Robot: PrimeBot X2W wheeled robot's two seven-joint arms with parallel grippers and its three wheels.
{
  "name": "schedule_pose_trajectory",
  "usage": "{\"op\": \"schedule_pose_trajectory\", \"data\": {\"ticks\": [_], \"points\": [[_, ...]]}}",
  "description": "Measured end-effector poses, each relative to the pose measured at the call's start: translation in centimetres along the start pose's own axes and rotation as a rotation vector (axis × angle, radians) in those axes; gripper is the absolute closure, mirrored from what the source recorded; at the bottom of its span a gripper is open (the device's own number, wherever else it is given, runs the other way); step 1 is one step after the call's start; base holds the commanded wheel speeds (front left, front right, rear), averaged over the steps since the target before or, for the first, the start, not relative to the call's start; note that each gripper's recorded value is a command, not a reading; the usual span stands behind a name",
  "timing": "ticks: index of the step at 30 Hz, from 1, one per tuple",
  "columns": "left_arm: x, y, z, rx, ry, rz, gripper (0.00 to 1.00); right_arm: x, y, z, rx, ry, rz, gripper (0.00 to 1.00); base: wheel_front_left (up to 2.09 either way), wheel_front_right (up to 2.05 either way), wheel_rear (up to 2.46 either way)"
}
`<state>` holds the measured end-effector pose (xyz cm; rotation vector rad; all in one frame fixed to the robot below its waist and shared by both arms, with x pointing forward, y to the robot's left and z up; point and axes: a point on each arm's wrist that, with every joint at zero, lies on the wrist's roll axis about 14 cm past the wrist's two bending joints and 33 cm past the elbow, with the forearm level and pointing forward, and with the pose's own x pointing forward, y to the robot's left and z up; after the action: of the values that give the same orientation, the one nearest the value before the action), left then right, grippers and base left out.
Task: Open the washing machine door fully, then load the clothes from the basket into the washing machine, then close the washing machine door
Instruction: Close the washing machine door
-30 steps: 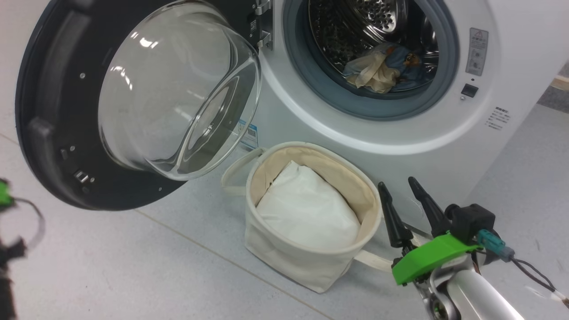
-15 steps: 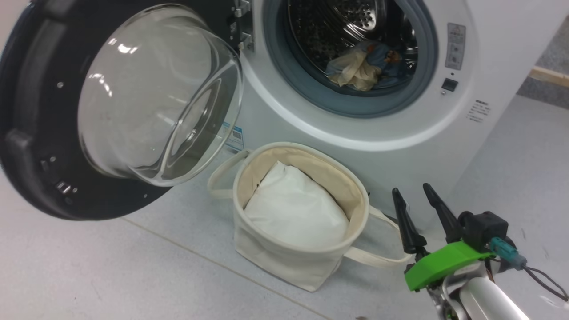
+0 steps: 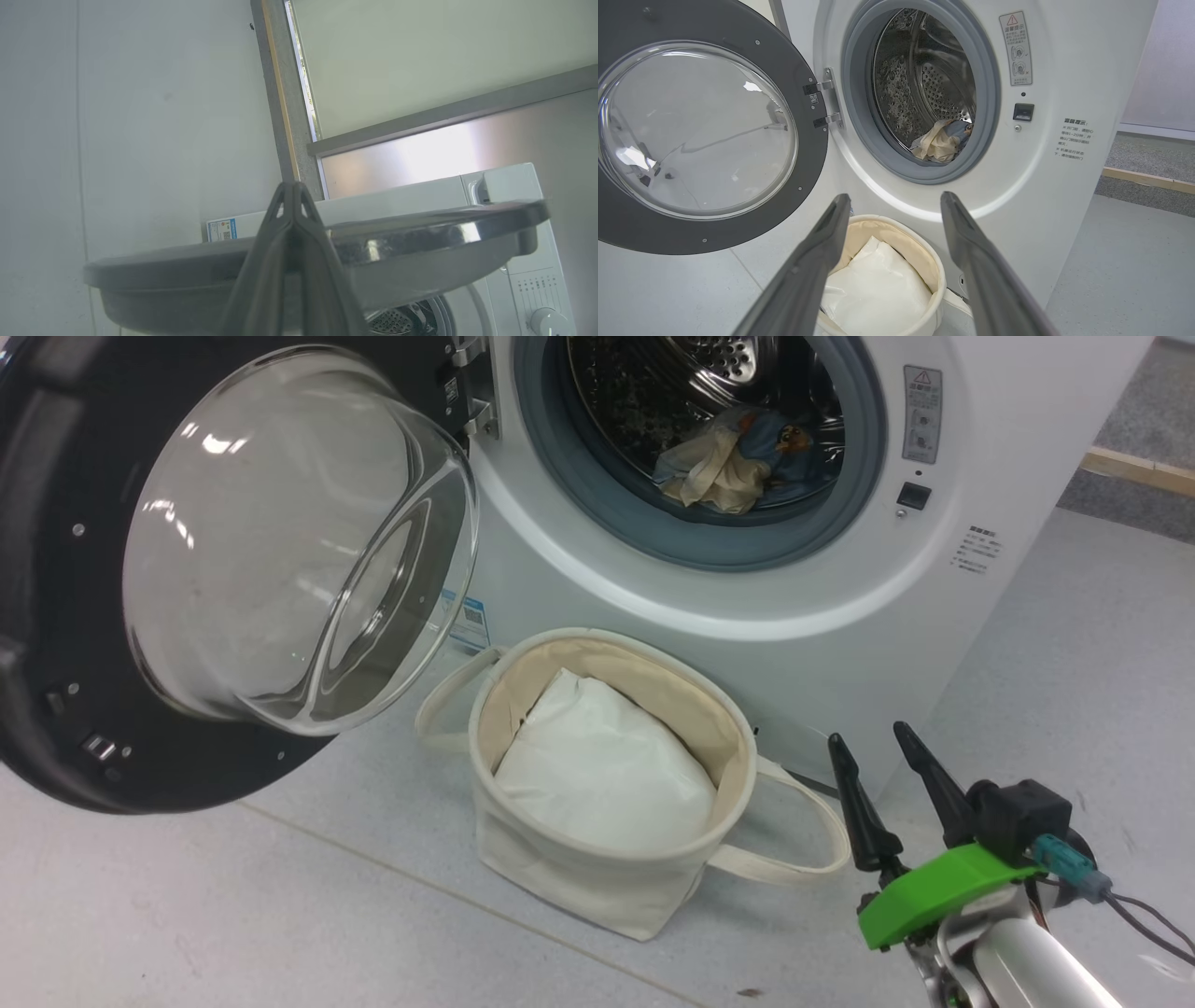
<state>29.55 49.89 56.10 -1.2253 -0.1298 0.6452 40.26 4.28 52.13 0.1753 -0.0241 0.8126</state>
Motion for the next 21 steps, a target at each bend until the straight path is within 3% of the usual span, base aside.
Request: {"op": "schedule_pose_trajectory", "data": {"ticks": [12, 21], "points": [[-0.7, -0.8, -3.1, 0.053, 0.233, -0.023, 1.0, 1.0, 1.4, -0.1, 0.025, -0.003, 0.035, 0.0, 0.0, 0.0, 0.0], [-2.7, -2.1, -10.7, 0.135, 0.505, -0.103, 1.0, 2.0, 3.5, 0.8, 0.048, -0.034, 0.069, 0.0, 0.0, 0.0, 0.0]]}}
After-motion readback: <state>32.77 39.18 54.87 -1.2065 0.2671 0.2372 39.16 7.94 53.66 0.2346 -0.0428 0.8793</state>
